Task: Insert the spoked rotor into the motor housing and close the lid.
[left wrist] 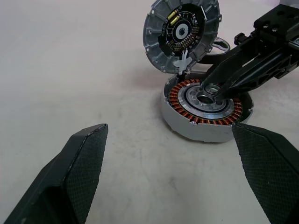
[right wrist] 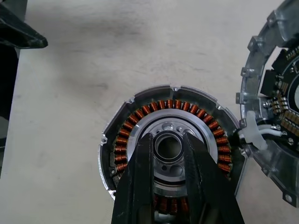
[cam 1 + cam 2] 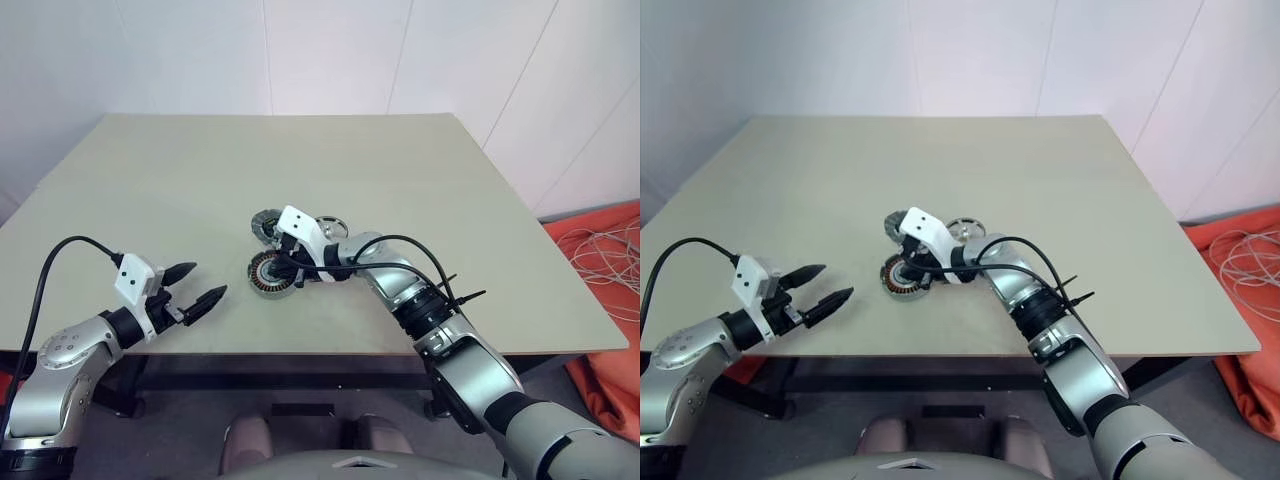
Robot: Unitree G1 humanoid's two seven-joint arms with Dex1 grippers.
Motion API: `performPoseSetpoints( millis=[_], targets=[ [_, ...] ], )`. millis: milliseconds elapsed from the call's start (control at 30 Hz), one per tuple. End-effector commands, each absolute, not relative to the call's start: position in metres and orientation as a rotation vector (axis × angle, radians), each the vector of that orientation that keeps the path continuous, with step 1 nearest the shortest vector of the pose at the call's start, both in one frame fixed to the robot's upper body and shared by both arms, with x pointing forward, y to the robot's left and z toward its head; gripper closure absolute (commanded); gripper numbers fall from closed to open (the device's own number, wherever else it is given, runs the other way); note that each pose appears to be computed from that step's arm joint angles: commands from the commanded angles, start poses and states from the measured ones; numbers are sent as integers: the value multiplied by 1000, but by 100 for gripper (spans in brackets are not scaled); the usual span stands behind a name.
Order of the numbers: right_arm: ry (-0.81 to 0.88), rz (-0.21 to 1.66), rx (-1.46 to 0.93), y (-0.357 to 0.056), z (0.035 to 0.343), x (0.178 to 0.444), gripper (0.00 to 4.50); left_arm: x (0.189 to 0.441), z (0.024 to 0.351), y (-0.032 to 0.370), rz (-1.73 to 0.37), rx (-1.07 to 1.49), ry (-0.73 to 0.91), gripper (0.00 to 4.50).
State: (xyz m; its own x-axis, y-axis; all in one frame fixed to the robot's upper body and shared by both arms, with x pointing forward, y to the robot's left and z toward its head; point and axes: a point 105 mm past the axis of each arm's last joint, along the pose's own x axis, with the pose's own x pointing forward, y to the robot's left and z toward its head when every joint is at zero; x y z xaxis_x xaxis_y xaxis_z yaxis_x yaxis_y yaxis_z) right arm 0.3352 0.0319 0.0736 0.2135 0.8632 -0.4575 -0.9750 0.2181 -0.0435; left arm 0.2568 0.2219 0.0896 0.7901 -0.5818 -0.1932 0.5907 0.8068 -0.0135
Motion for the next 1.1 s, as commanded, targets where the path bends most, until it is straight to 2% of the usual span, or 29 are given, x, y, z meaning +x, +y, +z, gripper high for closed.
performPoseSetpoints(
  millis=[33,1100],
  targets=[
    [300,1306,-369,36,92,344,393,258,102,218,-640,78,138,0],
    [342,1311,-319,44,84,343,393,260,104,218,-636,75,131,0]
  ],
)
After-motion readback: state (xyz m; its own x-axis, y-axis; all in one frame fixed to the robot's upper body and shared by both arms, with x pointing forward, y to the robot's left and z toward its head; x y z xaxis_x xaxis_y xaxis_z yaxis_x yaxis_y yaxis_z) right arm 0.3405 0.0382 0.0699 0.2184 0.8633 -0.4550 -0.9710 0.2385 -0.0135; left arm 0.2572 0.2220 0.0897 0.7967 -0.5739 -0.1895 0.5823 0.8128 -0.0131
